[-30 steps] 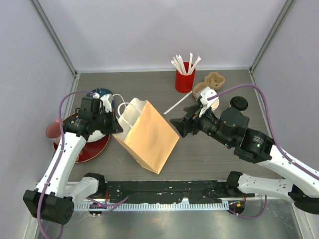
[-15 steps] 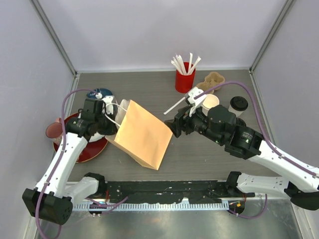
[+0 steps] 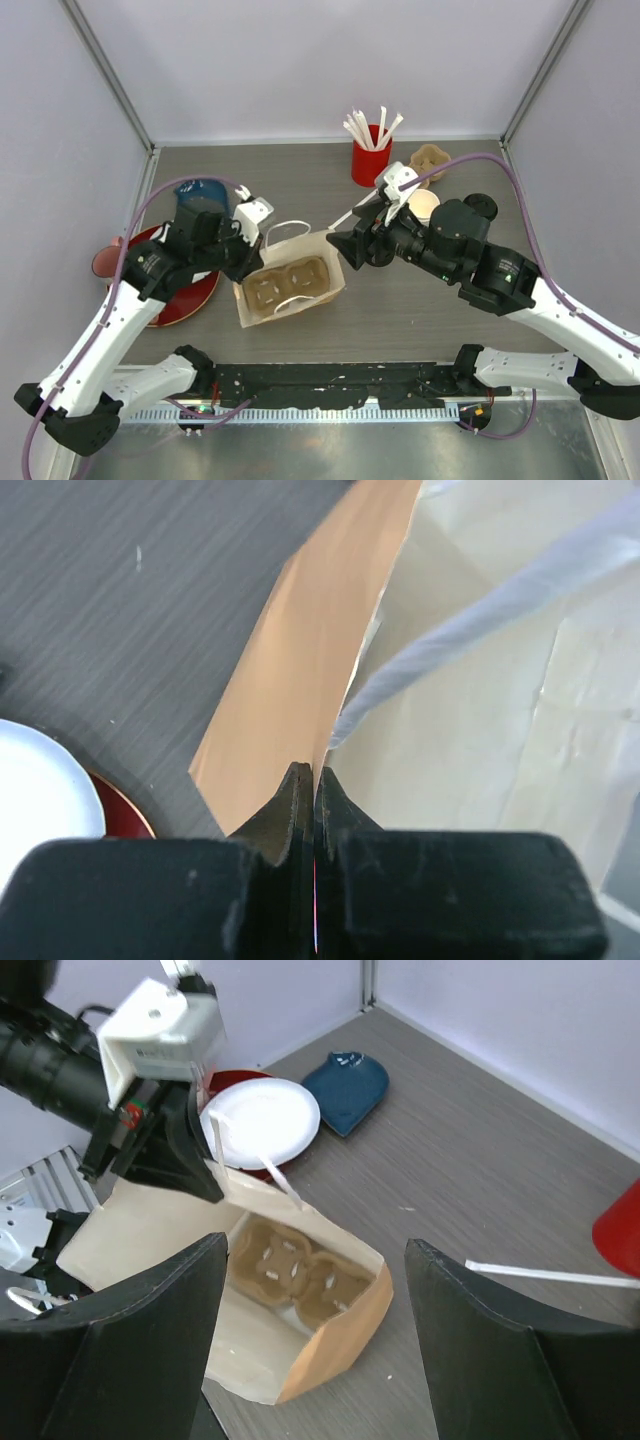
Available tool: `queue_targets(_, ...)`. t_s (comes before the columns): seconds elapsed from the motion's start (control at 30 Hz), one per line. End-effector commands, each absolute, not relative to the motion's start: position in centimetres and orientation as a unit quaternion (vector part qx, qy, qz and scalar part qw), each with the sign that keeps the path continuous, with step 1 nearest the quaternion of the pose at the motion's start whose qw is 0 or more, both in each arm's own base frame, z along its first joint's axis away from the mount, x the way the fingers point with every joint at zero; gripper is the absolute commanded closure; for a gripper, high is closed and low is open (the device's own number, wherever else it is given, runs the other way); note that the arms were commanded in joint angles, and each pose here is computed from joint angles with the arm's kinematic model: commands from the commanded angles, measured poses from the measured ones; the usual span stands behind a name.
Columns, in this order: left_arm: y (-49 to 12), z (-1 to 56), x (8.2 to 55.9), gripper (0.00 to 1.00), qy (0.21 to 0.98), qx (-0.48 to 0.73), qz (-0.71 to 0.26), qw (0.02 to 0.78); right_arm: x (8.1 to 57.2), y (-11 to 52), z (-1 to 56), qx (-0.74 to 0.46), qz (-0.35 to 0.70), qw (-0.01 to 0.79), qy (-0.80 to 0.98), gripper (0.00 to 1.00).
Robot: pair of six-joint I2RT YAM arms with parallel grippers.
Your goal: Pack the takeout coffee
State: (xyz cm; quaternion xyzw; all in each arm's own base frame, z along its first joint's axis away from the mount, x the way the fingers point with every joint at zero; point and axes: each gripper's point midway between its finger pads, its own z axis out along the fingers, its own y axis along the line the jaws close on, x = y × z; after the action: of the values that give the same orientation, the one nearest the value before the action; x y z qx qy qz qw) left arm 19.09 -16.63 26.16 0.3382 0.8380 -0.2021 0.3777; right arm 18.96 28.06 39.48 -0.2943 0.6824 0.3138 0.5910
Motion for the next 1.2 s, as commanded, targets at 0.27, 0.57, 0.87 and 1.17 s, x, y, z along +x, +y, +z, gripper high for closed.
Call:
queue_targets(0.27, -17.3, 26.7, 16.7, 1.00, 0.782, 0.463, -0.194, 0.369, 16.8, 29.7, 40.9, -0.387, 0.334, 0.554, 0.657, 0.23)
queue_targets(0.57, -17.3, 28.0, 16.5, 1.00, 0.745, 0.510, -0.178, 0.391, 20.0, 28.4, 41.4, -0.391, 0.267, 0.593, 0.651, 0.16)
queue_targets(0.87, -17.5, 28.7, 16.9, 1.00, 0.732, 0.540, -0.160, 0.383, 29.6, 27.5, 40.8, -0.359, 0.292, 0.570, 0.679, 0.16)
queue_targets(1.17, -18.8, 27.9, 16.0, 1.00, 0.735, 0.546, -0.181, 0.358, 32.0, 29.5, 40.6, -0.384, 0.329, 0.557, 0.659, 0.16)
